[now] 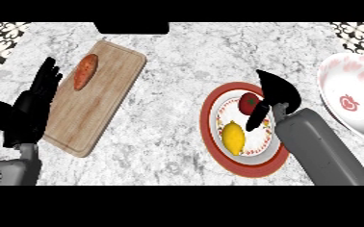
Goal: Pick the tomato from the plate and place it in the bowl
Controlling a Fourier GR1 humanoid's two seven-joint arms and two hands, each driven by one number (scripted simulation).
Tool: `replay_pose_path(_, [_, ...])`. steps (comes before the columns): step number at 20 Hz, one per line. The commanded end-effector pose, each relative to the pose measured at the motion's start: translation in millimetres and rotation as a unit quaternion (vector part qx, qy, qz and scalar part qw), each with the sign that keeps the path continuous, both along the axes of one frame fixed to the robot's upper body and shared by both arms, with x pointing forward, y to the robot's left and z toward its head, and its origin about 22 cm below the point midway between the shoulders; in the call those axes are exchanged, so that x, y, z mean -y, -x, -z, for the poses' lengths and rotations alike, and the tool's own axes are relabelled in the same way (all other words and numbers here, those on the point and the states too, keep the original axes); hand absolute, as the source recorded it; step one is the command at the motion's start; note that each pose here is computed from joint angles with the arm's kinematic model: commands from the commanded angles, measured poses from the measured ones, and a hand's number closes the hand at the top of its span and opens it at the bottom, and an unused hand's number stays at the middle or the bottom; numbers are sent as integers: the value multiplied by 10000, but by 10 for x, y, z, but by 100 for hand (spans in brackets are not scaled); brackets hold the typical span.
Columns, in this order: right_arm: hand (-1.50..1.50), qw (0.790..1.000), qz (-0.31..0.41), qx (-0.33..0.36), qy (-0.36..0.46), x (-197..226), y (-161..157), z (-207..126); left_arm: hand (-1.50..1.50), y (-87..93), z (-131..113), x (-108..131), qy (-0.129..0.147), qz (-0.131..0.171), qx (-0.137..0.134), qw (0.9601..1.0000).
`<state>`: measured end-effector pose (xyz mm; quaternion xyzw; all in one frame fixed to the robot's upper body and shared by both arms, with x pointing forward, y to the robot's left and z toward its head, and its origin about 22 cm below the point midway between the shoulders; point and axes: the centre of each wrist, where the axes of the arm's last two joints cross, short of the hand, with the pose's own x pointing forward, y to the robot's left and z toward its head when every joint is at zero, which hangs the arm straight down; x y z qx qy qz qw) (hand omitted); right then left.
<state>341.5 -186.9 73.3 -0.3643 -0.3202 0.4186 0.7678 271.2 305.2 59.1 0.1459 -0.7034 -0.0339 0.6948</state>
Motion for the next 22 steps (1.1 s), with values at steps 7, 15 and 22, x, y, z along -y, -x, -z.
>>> replay_pose_path(7, [-150,9997,170,-85,127,74,26,251,0,-196,119,-19,-1,-43,23,10000])
replay_pose_path(15, [150,9989,256,-357,-153,36,-131,554,0,-134,-92,25,-23,-8,131,9999])
replay_pose_path(22, [150,9994,-149,-109,-306,110,-107,820,0,-99,-25,73,-4,-46,31,10000])
